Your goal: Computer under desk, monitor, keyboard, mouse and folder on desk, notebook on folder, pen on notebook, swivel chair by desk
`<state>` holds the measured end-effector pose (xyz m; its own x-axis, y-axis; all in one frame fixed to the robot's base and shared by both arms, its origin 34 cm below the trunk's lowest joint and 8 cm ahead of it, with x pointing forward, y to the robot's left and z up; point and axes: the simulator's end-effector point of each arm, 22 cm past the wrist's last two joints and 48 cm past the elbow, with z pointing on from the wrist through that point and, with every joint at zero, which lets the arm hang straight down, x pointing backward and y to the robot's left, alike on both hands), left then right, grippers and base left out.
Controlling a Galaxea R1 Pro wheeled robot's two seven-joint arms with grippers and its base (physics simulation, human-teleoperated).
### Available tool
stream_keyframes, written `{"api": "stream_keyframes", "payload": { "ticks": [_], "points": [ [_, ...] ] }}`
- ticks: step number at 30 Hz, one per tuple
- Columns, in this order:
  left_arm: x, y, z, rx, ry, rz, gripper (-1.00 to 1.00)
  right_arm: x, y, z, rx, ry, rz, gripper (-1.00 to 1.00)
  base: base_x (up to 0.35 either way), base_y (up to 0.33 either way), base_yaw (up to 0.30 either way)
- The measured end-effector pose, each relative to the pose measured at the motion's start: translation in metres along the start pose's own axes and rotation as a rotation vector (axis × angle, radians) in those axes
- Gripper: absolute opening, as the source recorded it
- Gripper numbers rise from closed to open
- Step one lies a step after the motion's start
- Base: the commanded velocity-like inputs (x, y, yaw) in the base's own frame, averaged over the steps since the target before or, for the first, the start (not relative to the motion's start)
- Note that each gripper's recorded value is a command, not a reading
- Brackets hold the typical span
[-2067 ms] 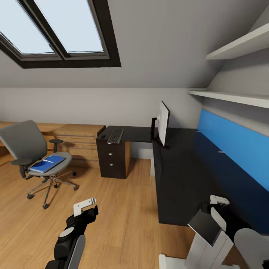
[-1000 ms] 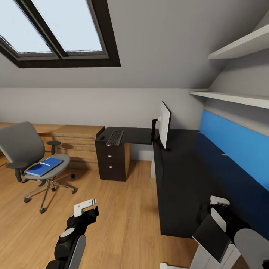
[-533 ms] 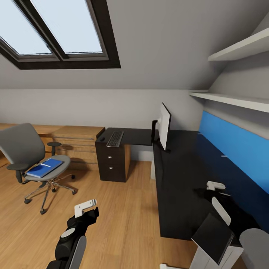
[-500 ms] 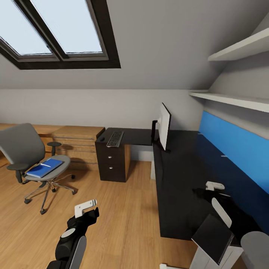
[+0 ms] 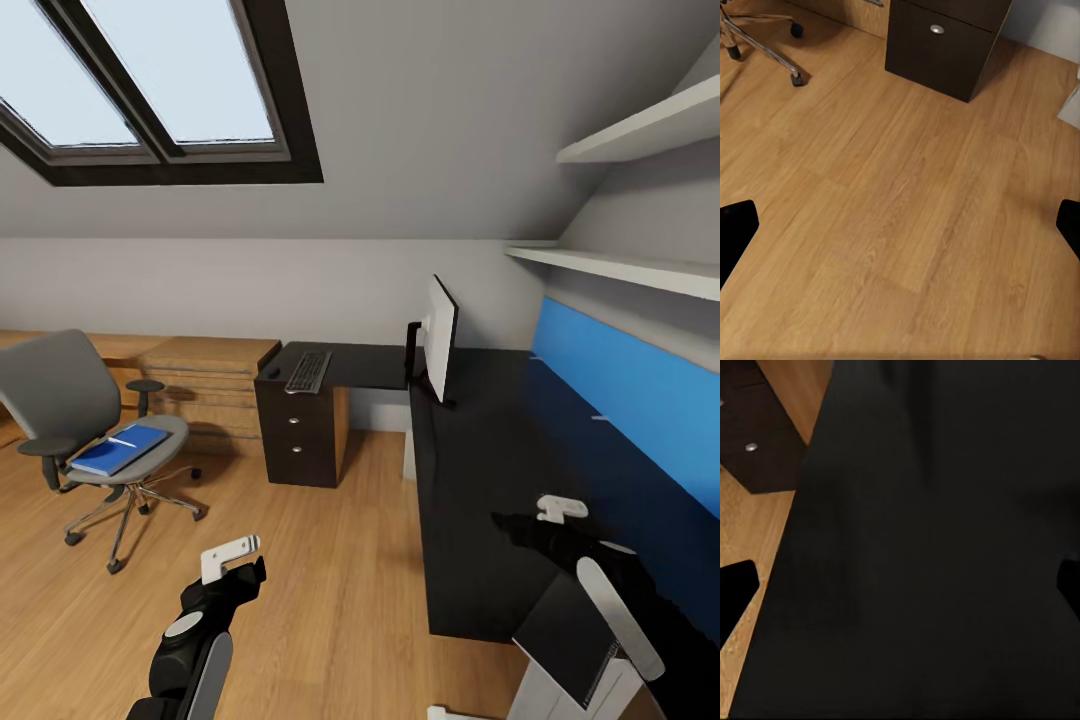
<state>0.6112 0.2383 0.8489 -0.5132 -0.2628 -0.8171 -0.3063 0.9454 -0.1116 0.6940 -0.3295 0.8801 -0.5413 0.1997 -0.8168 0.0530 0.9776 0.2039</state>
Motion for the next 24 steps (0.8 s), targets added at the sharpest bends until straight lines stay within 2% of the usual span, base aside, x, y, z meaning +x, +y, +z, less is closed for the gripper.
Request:
{"api": "stream_keyframes", "payload": {
  "ticks": [2,6,7,8,9,10,12,15,18,24],
  "points": [
    [0.000,0.000,0.000,0.000,0.000,0.000,1.00,0.000,0.001,-0.005,-0.015,-0.003,0.035,1.00,0.000,0.000,0.000],
    [0.000,0.000,0.000,0.000,0.001,0.000,1.00,-0.002,-0.005,-0.014,-0.049,-0.011,0.152,1.00,-0.063,0.000,0.000],
    [0.001,0.000,0.001,0.000,0.003,0.001,1.00,-0.001,-0.022,-0.020,-0.084,-0.017,0.352,1.00,-0.282,0.000,0.000],
    [0.001,0.000,0.001,0.000,0.002,0.001,1.00,-0.003,-0.026,-0.022,-0.097,-0.023,0.410,1.00,-0.292,0.000,0.000],
    [0.001,0.000,0.001,0.000,0.002,0.001,1.00,-0.004,-0.028,-0.022,-0.103,-0.027,0.434,1.00,-0.323,0.000,0.000],
    [0.001,0.000,0.001,-0.001,0.002,0.001,1.00,-0.005,-0.032,-0.025,-0.133,-0.034,0.530,1.00,-0.325,0.000,0.000],
    [0.001,0.000,0.001,-0.001,0.002,0.001,1.00,-0.004,-0.035,-0.025,-0.135,-0.032,0.556,1.00,-0.328,0.000,0.000],
    [0.001,0.000,0.001,-0.001,0.003,0.001,1.00,0.002,-0.053,-0.025,-0.114,-0.031,0.617,1.00,-0.332,0.000,0.000],
    [0.001,0.000,0.001,-0.001,0.002,0.001,1.00,0.003,-0.056,-0.025,-0.111,-0.032,0.627,1.00,-0.333,0.000,-0.042],
    [0.001,0.000,0.001,0.000,0.003,0.001,1.00,0.004,-0.060,-0.025,-0.107,-0.034,0.638,1.00,-0.334,0.000,-0.215]
  ]
}}
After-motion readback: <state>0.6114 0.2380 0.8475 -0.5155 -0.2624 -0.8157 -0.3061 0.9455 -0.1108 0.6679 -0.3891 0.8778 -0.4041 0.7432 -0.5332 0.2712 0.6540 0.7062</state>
